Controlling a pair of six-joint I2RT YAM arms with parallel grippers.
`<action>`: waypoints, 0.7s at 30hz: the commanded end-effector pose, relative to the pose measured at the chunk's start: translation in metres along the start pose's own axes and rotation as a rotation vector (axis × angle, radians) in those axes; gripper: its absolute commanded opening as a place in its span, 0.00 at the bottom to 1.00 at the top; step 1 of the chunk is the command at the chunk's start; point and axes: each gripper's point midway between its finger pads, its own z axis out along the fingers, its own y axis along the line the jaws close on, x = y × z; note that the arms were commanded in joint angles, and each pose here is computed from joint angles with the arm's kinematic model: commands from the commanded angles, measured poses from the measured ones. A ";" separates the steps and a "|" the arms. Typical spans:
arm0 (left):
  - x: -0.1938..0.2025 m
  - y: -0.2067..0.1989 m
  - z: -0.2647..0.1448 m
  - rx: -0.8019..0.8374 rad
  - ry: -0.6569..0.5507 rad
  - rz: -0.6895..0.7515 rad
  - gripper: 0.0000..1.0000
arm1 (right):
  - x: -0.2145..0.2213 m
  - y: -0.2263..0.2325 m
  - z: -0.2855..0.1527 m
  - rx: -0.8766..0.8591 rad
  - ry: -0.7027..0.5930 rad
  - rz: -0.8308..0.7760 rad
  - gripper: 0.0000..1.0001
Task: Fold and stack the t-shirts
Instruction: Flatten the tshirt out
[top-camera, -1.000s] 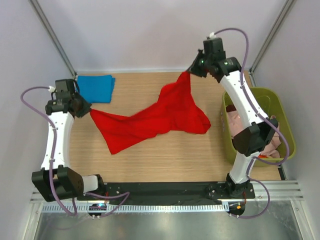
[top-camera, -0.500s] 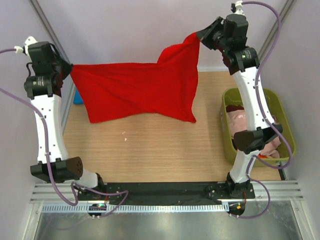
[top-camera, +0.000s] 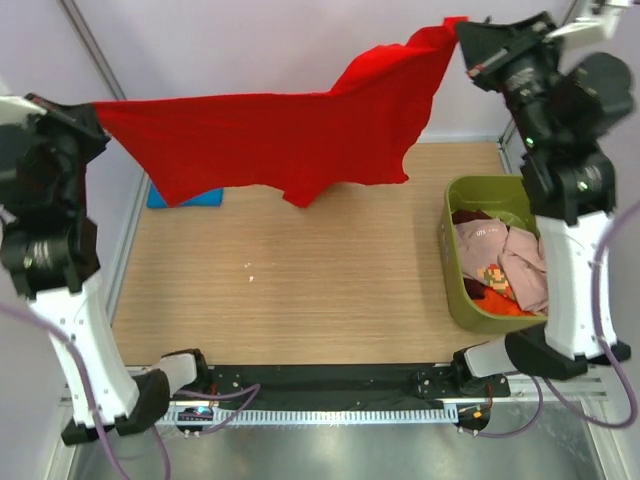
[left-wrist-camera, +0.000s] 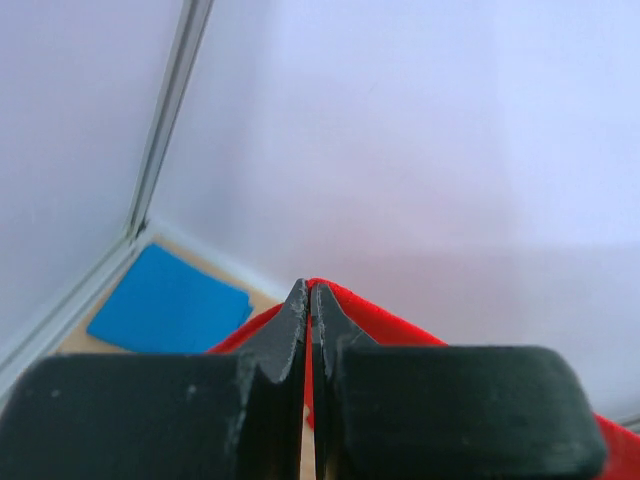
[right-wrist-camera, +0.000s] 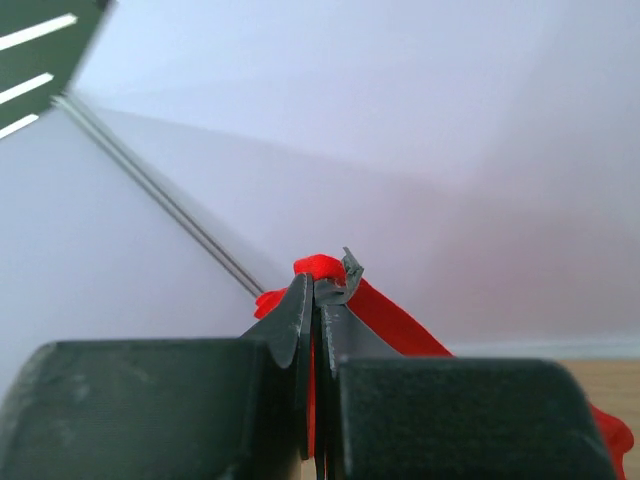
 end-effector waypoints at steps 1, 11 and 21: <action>-0.090 -0.025 -0.073 0.086 -0.299 0.013 0.00 | -0.091 0.068 -0.074 -0.190 -0.262 -0.032 0.01; -0.148 -0.022 -0.198 0.103 -0.528 -0.009 0.00 | -0.171 0.140 -0.215 -0.412 -0.502 -0.076 0.01; -0.104 -0.010 -0.149 0.062 -0.396 0.008 0.00 | -0.127 0.115 -0.161 -0.345 -0.336 -0.070 0.01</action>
